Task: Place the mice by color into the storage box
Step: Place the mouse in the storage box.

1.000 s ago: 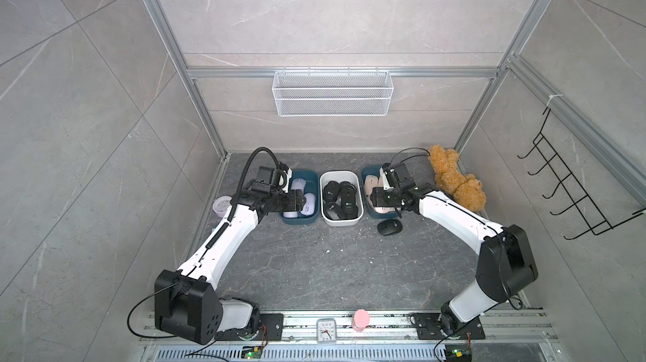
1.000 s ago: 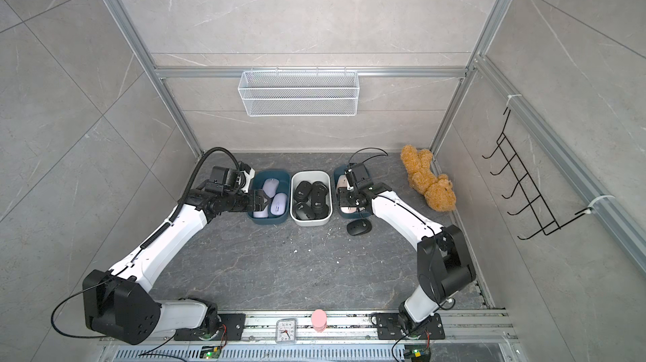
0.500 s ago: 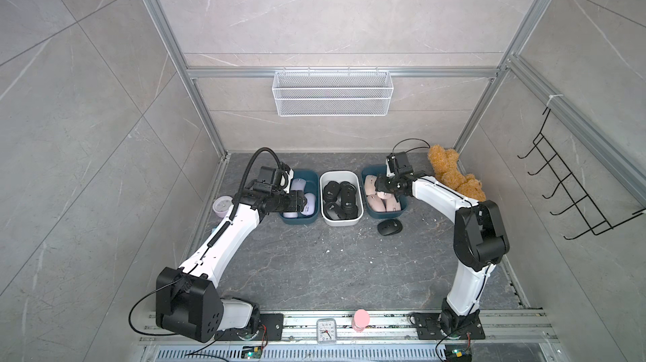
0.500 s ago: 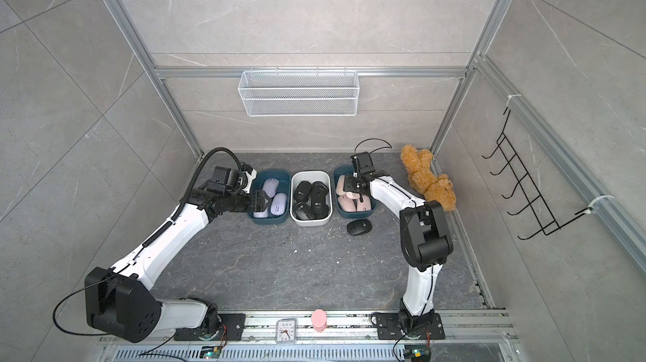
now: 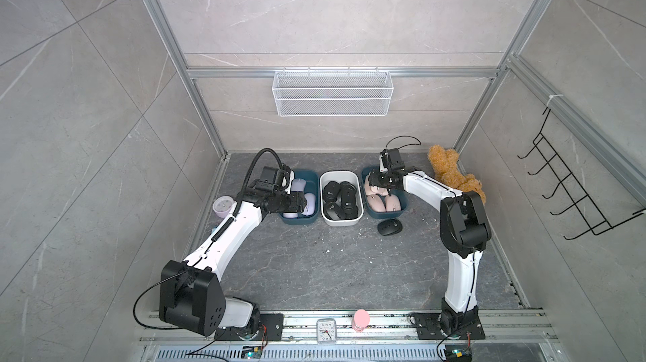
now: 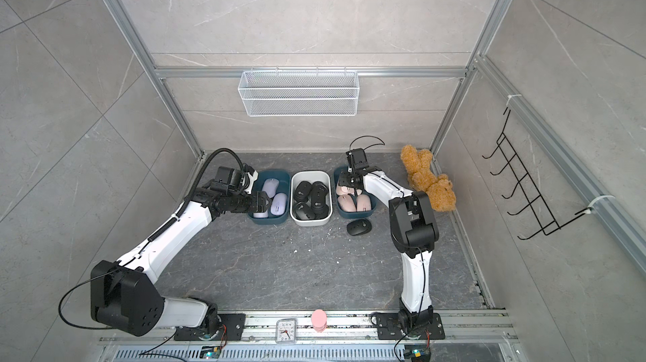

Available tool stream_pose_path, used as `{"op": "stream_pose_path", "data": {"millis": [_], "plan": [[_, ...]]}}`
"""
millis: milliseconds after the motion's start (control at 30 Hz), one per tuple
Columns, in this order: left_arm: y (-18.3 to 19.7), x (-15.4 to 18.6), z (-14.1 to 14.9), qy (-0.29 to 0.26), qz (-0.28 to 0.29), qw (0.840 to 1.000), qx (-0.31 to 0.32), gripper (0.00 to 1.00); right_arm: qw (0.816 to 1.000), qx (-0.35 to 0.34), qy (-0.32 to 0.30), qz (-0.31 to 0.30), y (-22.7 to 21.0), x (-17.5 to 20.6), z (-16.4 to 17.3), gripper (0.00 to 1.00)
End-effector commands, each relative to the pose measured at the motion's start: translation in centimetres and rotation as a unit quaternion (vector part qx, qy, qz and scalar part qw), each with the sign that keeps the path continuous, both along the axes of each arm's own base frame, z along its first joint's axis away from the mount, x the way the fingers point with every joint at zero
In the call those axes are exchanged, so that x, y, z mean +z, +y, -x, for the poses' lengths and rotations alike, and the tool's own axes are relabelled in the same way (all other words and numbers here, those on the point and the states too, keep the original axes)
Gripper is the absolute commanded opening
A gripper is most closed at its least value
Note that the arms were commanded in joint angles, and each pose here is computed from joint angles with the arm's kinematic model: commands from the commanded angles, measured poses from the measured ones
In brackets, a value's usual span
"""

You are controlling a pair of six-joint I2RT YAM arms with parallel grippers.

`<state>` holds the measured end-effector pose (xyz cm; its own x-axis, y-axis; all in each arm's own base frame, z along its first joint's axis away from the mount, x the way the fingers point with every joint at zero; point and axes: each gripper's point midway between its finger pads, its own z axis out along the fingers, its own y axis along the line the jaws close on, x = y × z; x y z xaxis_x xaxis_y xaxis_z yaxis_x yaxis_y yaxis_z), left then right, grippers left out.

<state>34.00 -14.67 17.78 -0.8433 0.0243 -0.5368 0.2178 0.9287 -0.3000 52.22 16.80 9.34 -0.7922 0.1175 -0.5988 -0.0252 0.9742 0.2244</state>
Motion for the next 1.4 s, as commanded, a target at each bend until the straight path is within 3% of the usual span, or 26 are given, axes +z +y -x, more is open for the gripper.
{"op": "stream_pose_path", "data": {"millis": [0, 900, 1367], "plan": [[0.0, 1.2, -0.6, -0.026, -0.005, 1.0, -0.005, 0.72, 1.0, 0.008, -0.017, -0.009, 0.6, 0.3, -1.6, 0.5], [0.0, 0.3, -1.0, -0.011, -0.012, 1.0, -0.002, 0.71, 1.0, 0.007, 0.014, -0.025, 1.7, -3.1, -2.6, 0.56], [0.2, 0.2, -1.0, -0.01, -0.017, 1.0, 0.001, 0.71, 0.999, 0.0, 0.025, -0.026, 1.4, -3.5, -1.9, 0.74]]}}
